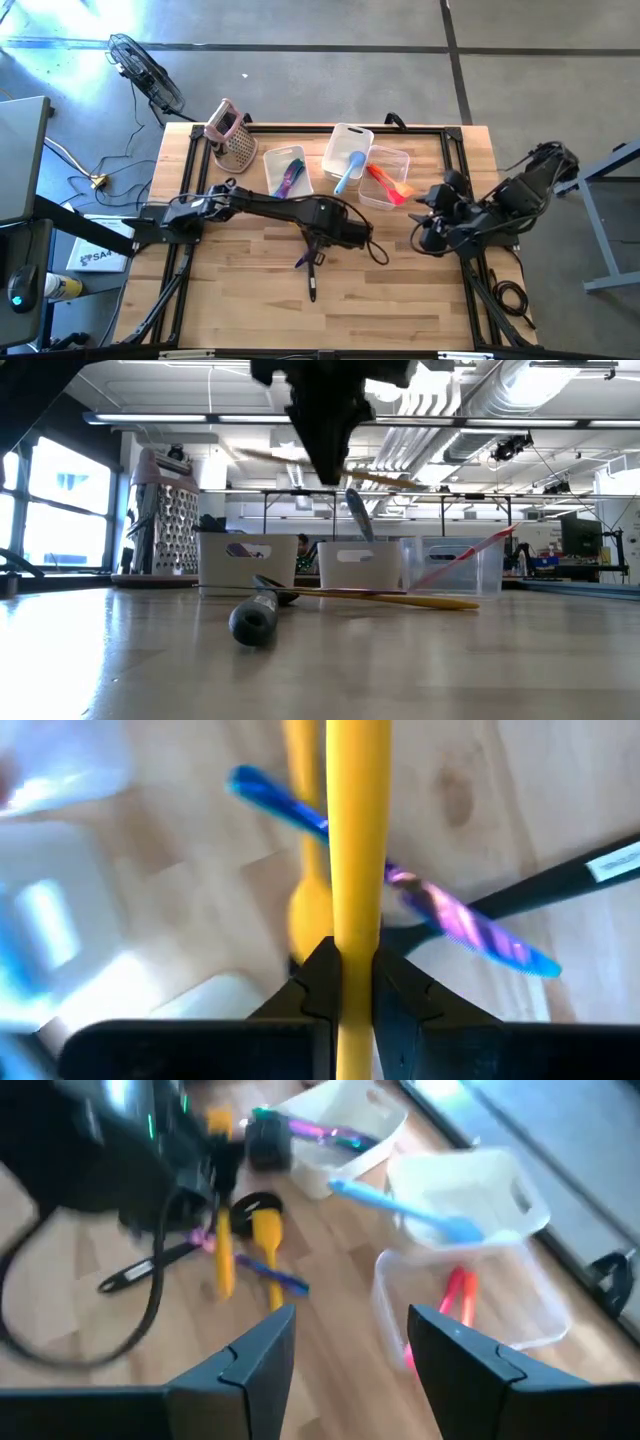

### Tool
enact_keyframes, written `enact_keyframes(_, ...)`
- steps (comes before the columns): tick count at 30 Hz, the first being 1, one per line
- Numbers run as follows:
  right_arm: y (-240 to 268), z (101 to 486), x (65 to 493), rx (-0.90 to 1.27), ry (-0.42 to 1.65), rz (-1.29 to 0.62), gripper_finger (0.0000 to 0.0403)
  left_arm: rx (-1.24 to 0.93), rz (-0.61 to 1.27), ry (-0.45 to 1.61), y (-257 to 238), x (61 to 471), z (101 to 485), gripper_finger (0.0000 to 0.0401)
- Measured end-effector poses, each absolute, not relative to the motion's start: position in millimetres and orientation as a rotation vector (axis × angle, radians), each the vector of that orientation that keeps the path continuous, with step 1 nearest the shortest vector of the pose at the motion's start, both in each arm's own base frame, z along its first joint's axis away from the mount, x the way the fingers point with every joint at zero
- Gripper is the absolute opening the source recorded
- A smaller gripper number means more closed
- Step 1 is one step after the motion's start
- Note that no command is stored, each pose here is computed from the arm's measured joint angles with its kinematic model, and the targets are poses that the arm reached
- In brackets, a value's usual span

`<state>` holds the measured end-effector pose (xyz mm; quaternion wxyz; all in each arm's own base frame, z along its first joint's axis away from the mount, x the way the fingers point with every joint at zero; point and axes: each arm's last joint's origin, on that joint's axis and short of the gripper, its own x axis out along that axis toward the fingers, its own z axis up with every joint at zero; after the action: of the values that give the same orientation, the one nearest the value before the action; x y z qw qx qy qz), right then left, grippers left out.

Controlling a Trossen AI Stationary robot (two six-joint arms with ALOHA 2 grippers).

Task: Pick & Place Kitchen Items
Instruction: Put the yellow spatula into the transparent bin

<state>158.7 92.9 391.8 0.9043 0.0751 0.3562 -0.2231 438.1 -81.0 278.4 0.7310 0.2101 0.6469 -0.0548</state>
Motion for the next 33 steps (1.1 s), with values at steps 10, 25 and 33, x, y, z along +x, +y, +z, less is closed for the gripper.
enact_keyframes(10,93.9,397.2,128.7,0.273,0.793,-0.370,0.0188,0.397,0.072,1.287,-68.6,392.3,355.4,0.0026)
enact_keyframes(25,109.3,409.4,137.7,0.024,0.319,-0.540,0.0188,0.178,0.043,0.508,-70.7,335.7,488.1,0.0026)
enact_keyframes(33,138.2,426.5,160.5,-0.113,0.161,-0.552,0.0188,0.175,-0.078,0.314,-76.9,350.4,499.5,0.0026)
